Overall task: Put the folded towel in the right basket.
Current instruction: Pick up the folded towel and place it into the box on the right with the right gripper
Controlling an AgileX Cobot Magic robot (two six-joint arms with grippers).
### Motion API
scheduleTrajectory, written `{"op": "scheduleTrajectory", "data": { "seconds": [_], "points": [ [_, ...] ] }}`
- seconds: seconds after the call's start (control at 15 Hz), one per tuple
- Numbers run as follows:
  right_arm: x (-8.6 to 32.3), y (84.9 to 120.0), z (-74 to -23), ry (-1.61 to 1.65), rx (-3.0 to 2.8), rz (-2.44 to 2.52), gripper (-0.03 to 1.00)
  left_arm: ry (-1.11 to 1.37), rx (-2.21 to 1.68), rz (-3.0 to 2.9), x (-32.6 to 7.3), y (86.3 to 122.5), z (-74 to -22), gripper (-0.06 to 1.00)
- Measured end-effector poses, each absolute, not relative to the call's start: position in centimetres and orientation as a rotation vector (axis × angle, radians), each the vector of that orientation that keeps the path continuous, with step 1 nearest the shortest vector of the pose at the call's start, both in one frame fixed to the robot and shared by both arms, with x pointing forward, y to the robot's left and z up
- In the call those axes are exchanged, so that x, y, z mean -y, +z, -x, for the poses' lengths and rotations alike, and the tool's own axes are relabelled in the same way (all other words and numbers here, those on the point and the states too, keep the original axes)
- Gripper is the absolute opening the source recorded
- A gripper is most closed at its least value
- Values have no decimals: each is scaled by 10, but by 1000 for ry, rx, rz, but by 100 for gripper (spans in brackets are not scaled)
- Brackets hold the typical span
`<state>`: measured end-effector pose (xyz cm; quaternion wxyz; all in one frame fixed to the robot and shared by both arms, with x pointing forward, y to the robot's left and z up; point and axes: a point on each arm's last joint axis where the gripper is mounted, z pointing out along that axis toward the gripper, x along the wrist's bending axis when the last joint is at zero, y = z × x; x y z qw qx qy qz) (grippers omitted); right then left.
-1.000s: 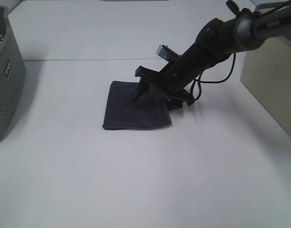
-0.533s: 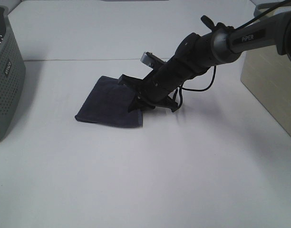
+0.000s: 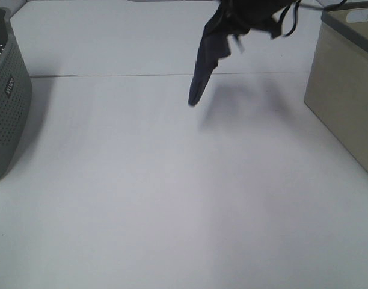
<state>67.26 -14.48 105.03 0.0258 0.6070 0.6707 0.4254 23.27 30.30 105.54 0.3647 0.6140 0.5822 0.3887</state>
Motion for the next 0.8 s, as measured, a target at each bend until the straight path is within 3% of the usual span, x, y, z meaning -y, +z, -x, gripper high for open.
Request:
{"op": "scheduleTrajectory", "data": {
  "seconds": [0.2, 0.4, 0.6, 0.8],
  "points": [
    [221, 1143, -655, 1417, -1827, -1755, 5, 1000, -1498, -1579, -303, 1055, -233, 99],
    [310, 1195, -621, 1249, -1610, -1692, 5, 1000, -1498, -1579, -303, 1055, -233, 99],
    [378, 1189, -604, 961, -1526, -1803, 5, 1000, -1498, -1579, -303, 1055, -233, 99],
    [417, 1170, -602, 777, -1502, -1906, 5, 1000, -1498, -1579, -303, 1055, -233, 99]
  ]
}}
